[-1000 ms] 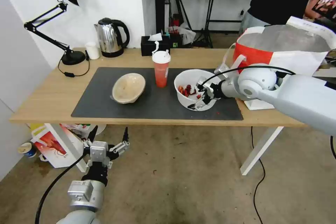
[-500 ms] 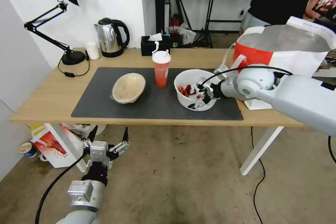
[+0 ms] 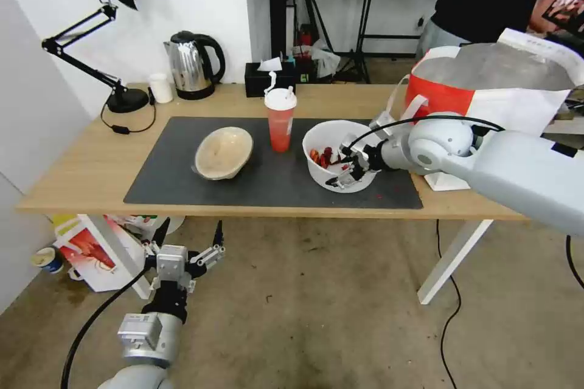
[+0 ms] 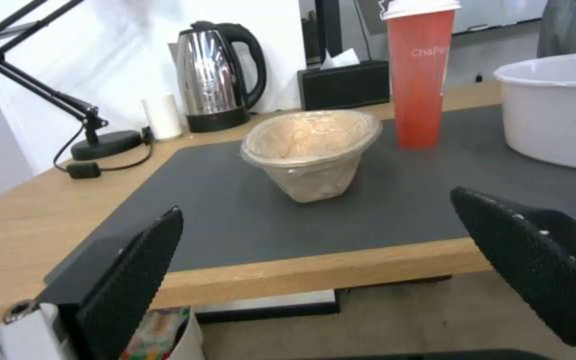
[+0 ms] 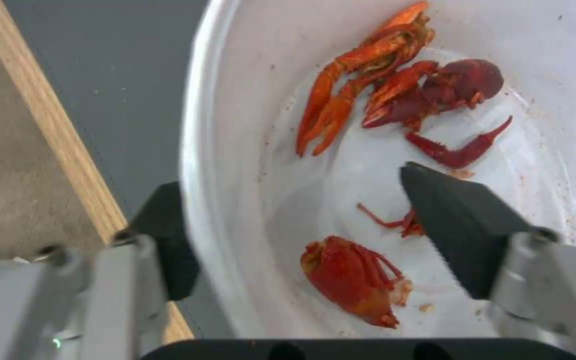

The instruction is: Pick up the trash from the table and place it into the takeout bag.

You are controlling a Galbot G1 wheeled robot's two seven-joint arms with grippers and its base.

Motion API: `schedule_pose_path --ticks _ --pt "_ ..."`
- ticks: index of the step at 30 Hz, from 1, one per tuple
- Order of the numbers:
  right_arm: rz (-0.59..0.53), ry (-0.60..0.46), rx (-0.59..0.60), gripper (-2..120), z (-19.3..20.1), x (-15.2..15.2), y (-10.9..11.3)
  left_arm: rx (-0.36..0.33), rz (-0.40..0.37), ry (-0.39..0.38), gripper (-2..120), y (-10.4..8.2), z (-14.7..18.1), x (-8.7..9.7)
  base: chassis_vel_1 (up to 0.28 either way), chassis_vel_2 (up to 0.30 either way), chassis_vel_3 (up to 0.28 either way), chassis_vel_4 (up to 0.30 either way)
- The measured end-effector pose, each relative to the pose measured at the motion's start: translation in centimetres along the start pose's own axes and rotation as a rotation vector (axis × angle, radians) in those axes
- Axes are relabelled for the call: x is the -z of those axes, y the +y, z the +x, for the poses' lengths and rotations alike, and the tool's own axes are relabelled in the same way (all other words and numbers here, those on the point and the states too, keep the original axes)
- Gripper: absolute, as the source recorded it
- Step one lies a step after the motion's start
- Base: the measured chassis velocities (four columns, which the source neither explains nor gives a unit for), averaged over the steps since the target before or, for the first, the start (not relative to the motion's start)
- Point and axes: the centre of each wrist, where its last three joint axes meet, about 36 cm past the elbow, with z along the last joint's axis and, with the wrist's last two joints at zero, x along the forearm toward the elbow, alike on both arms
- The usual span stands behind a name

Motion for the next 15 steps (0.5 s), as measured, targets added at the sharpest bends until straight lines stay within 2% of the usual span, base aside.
schedule_pose_path --ticks 1,5,6,9,10,14,15 --pt "0.000 0.000 0.000 64 0.00 0.00 0.00 0.000 0.000 0.000 100 0.00 0.00 0.00 0.000 0.000 0.000 0.000" --pt "0.002 0.000 0.003 45 -0.20 0.11 0.11 0.000 0.000 0.000 100 0.00 0.00 0.00 0.000 0.000 0.000 0.000" --pt "0.002 0.000 0.003 45 -0.20 0.11 0.11 0.000 0.000 0.000 100 0.00 0.00 0.00 0.000 0.000 0.000 0.000" --pt "0.000 0.003 0.008 32 -0.47 -0.02 0.28 0.000 0.000 0.000 100 0.00 0.00 0.00 0.000 0.000 0.000 0.000" --pt "0.000 0.003 0.008 32 -0.47 -0.02 0.28 0.000 0.000 0.000 100 0.00 0.00 0.00 0.000 0.000 0.000 0.000" --pt "-0.002 0.006 0.009 13 -0.64 -0.19 0.38 0.000 0.000 0.000 100 0.00 0.00 0.00 0.000 0.000 0.000 0.000" --pt "-0.002 0.006 0.009 13 -0.64 -0.19 0.38 0.000 0.000 0.000 100 0.00 0.00 0.00 0.000 0.000 0.000 0.000"
